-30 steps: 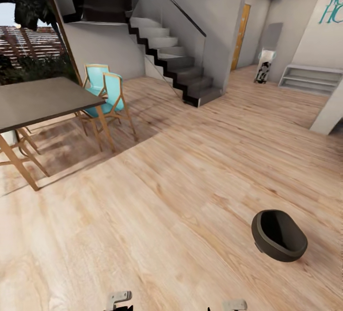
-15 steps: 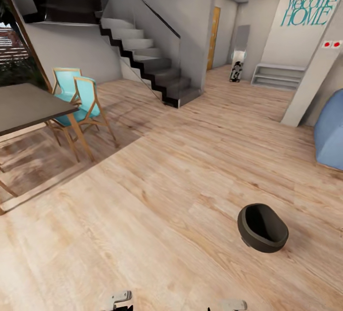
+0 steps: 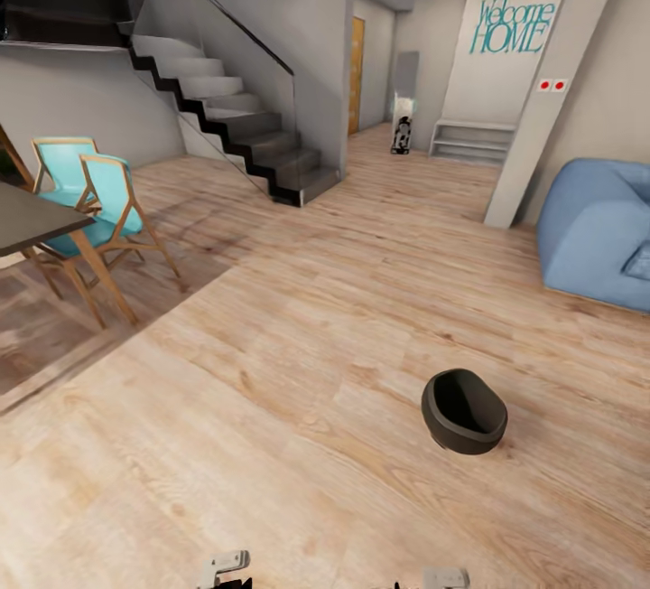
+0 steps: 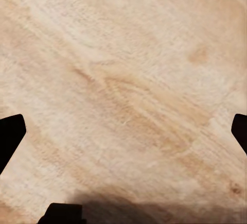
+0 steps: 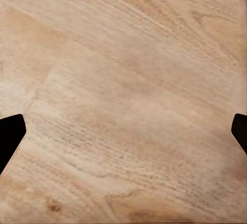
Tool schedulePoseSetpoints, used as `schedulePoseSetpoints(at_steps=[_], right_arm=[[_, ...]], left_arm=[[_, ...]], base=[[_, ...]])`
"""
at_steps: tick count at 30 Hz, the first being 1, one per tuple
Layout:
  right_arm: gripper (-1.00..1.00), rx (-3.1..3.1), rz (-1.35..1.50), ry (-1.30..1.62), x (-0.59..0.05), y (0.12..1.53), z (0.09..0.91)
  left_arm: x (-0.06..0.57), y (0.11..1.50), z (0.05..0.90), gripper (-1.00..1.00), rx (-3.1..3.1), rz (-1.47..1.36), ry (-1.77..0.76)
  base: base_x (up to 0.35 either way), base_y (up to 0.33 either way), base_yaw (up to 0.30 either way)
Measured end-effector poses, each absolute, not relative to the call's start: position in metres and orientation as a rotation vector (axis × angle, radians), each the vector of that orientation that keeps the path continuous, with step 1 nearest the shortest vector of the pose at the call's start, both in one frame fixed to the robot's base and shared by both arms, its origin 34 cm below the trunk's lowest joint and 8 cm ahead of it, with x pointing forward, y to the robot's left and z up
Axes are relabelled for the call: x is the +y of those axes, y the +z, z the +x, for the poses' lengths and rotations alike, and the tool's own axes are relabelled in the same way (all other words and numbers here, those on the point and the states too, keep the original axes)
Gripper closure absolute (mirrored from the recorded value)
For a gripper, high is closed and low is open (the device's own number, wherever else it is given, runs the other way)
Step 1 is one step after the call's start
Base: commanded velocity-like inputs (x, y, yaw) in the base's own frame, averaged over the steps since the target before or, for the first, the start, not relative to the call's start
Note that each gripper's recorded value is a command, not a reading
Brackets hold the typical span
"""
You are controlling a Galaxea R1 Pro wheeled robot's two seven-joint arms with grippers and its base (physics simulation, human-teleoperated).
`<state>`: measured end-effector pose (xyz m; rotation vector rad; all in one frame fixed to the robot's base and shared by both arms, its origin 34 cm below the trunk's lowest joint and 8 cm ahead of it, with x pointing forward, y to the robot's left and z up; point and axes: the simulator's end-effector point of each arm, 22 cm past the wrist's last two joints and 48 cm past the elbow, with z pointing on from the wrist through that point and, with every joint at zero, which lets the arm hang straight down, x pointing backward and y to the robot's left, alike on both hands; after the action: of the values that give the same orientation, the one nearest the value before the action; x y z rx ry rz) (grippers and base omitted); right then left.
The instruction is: Place each of the two pumpkins and all three candles from the living room inside a cabinet in the living room (use any cabinet), then make sure every cabinet is closed, and position the cauldron so it is next to a table in the living room.
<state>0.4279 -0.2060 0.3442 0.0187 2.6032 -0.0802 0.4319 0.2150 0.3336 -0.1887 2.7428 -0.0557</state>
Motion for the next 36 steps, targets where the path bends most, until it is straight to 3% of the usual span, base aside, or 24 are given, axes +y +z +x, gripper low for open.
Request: schedulePoseSetpoints(at_steps=[25,36], right_arm=[[-1.0,2.591,0.02,-0.079,-0.2058,0.3481,0.4321],[-1.0,2.585,0.02,-0.079,-0.2063,0.3499,0.4344]], left_arm=[[0.2147,0.3377,0.4367,-1.0,2.73,-0.187,-0.057],[0.2145,0.3386,0.4356,-1.0,2.728,-0.179,-0.057]], base=[[0.001,0.301,-0.29],[0.161,0.288,-0.29]])
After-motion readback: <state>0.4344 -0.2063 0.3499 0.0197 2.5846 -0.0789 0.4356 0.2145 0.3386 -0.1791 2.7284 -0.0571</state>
